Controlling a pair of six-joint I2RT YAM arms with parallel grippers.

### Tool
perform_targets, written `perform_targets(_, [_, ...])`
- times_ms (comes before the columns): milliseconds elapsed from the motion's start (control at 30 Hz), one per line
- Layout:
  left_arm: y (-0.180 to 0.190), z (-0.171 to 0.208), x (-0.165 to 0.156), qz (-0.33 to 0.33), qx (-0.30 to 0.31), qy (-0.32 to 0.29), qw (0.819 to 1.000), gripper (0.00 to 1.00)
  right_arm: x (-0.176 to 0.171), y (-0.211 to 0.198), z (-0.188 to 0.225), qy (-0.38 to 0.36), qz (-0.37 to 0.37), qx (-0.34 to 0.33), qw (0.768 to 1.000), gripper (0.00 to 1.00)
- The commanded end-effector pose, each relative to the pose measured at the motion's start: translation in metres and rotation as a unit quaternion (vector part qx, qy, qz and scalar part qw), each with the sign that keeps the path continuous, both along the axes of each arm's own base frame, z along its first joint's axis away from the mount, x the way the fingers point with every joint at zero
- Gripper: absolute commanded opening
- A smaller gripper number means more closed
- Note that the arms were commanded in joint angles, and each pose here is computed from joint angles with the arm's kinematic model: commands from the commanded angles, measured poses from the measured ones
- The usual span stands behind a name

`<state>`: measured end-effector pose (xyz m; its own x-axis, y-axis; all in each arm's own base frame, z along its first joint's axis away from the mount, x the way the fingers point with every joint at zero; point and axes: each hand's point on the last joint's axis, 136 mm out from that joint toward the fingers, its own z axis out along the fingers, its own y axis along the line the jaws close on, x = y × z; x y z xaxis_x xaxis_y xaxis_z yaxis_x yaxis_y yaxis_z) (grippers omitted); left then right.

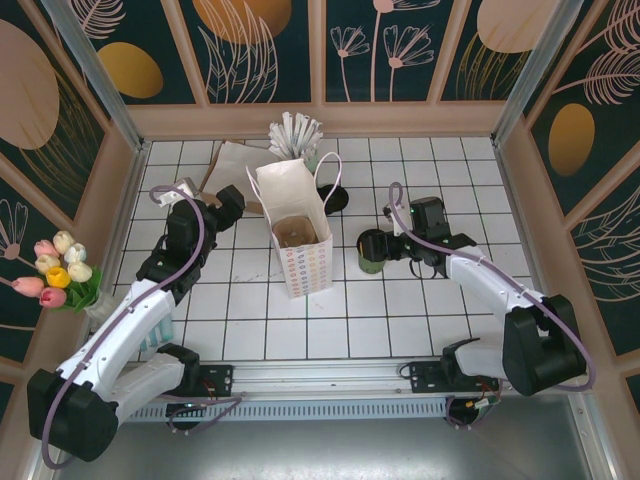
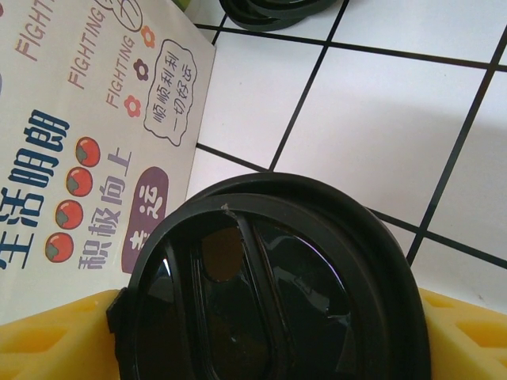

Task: Pack the takeout coffee

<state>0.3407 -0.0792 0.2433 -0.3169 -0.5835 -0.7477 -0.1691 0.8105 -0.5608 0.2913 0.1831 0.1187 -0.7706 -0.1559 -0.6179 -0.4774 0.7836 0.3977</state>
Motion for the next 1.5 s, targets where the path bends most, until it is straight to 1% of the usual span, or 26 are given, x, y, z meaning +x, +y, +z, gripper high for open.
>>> perform_targets(0, [0.004, 0.007, -0.002, 0.008, -0.002, -0.015, 1.000, 0.99, -0.007, -0.001, -0.004, 0.001, 0.010, -0.010, 1.000, 0.80])
perform_targets(267, [0.007, 0.008, -0.004, 0.014, 0.000, -0.021, 1.000, 0.98, -0.006, -0.003, 0.005, -0.010, 0.007, -0.016, 1.000, 0.87])
perform_targets(533, [0.012, 0.007, -0.005, 0.025, -0.001, -0.020, 0.999, 0.98, -0.005, -0.007, 0.009, -0.011, 0.000, -0.025, 1.000, 0.99])
perform_targets(767, [0.014, 0.007, -0.006, 0.031, -0.003, -0.022, 0.999, 0.98, 0.000, -0.013, 0.018, -0.021, -0.020, -0.034, 0.999, 0.99])
perform_targets(1033, [0.014, 0.004, -0.006, 0.036, -0.009, -0.020, 0.999, 0.98, 0.003, -0.021, 0.024, -0.011, -0.048, -0.052, 0.997, 0.99])
perform_targets(1133, [0.015, 0.004, -0.006, 0.039, -0.007, -0.019, 0.999, 0.98, 0.007, -0.025, 0.033, 0.010, -0.077, -0.055, 0.995, 0.99])
perform_targets(1233, [0.018, 0.003, -0.007, 0.044, -0.004, -0.017, 0.999, 0.98, 0.009, -0.030, 0.039, 0.070, -0.132, -0.058, 0.987, 0.99])
perform_targets(1300, [0.020, 0.001, -0.008, 0.052, -0.004, -0.012, 0.999, 0.99, 0.008, -0.037, 0.036, 0.116, -0.171, -0.078, 0.975, 0.99])
perform_targets(1367, [0.022, -0.001, -0.009, 0.055, -0.003, -0.009, 0.998, 0.98, 0.003, -0.037, 0.035, 0.147, -0.179, -0.096, 0.968, 0.99])
perform_targets(1467, [0.024, -0.003, -0.009, 0.061, -0.001, -0.004, 0.998, 0.98, -0.005, -0.024, 0.039, 0.180, -0.166, -0.108, 0.964, 0.99])
